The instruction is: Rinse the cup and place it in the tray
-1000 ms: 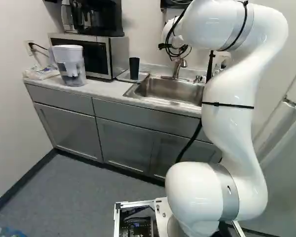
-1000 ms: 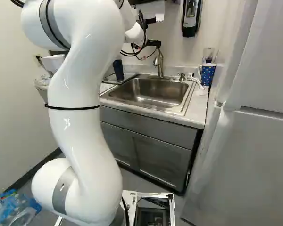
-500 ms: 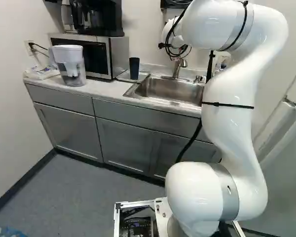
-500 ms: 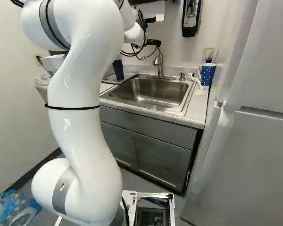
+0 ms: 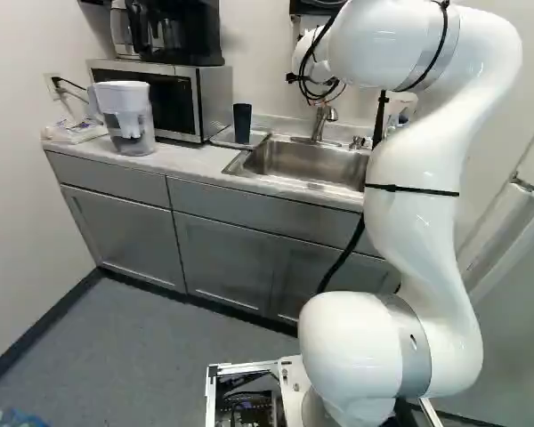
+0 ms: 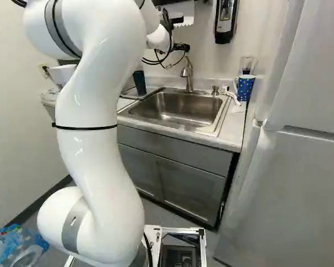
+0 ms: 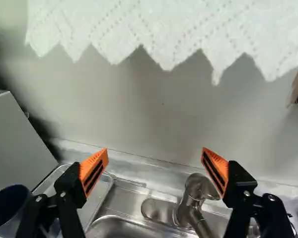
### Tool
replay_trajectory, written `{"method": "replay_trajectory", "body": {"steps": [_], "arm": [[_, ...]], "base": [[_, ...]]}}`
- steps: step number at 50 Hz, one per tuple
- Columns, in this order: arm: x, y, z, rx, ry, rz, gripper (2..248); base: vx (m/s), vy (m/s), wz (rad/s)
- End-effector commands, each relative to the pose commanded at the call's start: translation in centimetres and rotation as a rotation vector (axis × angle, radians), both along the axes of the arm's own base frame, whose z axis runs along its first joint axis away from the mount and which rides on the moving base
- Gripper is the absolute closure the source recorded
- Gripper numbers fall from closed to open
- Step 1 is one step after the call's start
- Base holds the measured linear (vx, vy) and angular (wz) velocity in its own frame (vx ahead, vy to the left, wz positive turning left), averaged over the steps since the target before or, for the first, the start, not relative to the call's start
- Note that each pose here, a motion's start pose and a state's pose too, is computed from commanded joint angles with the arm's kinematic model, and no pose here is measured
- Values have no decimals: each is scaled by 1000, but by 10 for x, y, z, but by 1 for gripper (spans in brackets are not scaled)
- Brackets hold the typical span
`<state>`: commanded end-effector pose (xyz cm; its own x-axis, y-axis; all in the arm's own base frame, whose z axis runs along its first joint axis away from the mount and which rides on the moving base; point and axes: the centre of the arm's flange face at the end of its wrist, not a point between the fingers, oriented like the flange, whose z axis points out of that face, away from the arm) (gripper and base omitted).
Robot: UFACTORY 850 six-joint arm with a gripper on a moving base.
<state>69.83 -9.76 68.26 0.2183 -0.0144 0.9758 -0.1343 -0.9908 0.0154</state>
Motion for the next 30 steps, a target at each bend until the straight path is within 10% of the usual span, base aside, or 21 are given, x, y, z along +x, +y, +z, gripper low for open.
{"method": "replay_trajectory", "body": {"steps": [30], "arm": [[-31,-25,11,1,4,-43,3]], "base": [[0,0,0]]}}
